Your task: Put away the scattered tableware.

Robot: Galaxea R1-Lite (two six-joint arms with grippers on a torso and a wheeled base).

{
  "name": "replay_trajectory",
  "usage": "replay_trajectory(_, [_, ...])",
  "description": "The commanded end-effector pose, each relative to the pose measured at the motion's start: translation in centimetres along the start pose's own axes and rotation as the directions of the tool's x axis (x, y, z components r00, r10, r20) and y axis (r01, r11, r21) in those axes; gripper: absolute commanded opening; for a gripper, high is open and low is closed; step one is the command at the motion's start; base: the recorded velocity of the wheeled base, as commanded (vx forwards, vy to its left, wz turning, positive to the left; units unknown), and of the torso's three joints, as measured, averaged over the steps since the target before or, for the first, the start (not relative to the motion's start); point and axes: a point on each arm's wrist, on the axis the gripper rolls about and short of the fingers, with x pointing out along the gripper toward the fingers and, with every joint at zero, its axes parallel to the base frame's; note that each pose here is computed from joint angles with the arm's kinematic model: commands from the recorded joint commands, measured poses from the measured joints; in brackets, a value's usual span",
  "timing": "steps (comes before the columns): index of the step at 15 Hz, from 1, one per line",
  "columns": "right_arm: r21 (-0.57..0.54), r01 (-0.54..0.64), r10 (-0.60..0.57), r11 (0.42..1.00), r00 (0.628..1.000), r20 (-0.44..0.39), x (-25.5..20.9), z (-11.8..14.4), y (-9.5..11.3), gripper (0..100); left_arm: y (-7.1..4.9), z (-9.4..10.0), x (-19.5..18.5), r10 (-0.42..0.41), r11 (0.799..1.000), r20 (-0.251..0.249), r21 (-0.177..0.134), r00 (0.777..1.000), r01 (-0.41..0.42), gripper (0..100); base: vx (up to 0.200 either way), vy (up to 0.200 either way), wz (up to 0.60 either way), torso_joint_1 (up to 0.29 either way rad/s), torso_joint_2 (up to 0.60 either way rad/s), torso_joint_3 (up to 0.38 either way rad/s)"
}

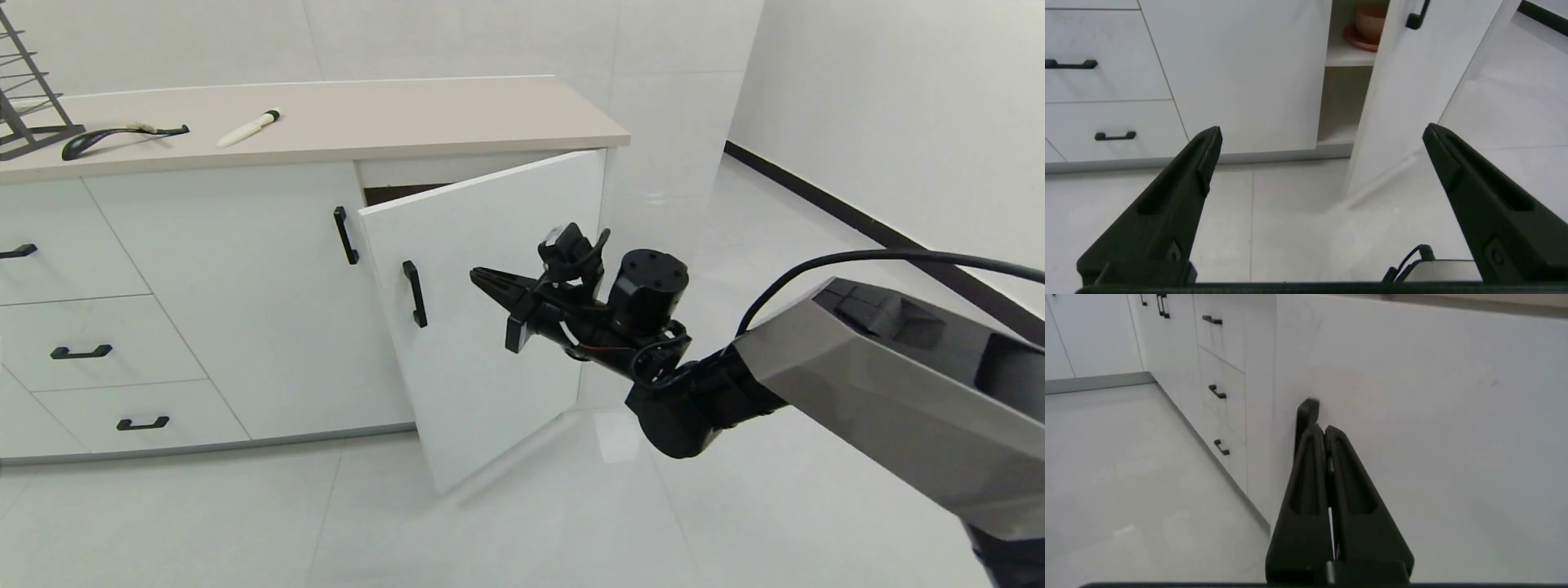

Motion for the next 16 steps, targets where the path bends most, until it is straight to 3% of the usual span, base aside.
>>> replay_trajectory(1, [-0.006, 0.013, -0.013, 1.0, 1.0, 0.017, -5.8, 5.5, 1.6, 0, 0.0, 0.0, 0.0, 0.0, 1.0, 0.0, 0.0, 1.0, 0.0, 100, 0.0, 0.0, 0.0, 0.0, 0.0, 0.0])
replay_trajectory(4, [-0.011, 0.037, -0.037, 0.999, 0.999, 0.009, -10.4, 7.4, 2.7, 0, 0.0, 0.0, 0.0, 0.0, 1.0, 0.0, 0.0, 1.0, 0.0, 100, 0.0, 0.0, 0.0, 0.0, 0.0, 0.0])
replay_trajectory(7, [-0.006, 0.038, -0.038, 0.999, 0.999, -0.003, -15.9, 9.9, 5.2, 0, 0.0, 0.0, 0.0, 0.0, 1.0, 0.0, 0.0, 1.0, 0.0, 100, 0.0, 0.0, 0.0, 0.0, 0.0, 0.0])
replay_trajectory(10, [0.018, 0.039, -0.038, 0.999, 0.998, -0.054, -21.6, 10.5, 8.0, 0, 0.0, 0.0, 0.0, 0.0, 1.0, -0.002, 0.0, 1.0, 0.0, 100, 0.0, 0.0, 0.0, 0.0, 0.0, 0.0])
replay_trajectory(16, [-0.024, 0.112, -0.112, 0.993, 0.994, 0.013, -29.6, 12.8, 10.8, 0, 0.0, 0.0, 0.0, -0.001, 1.0, -0.002, 0.0, 1.0, 0.001, 100, 0.0, 0.0, 0.0, 0.0, 0.0, 0.0])
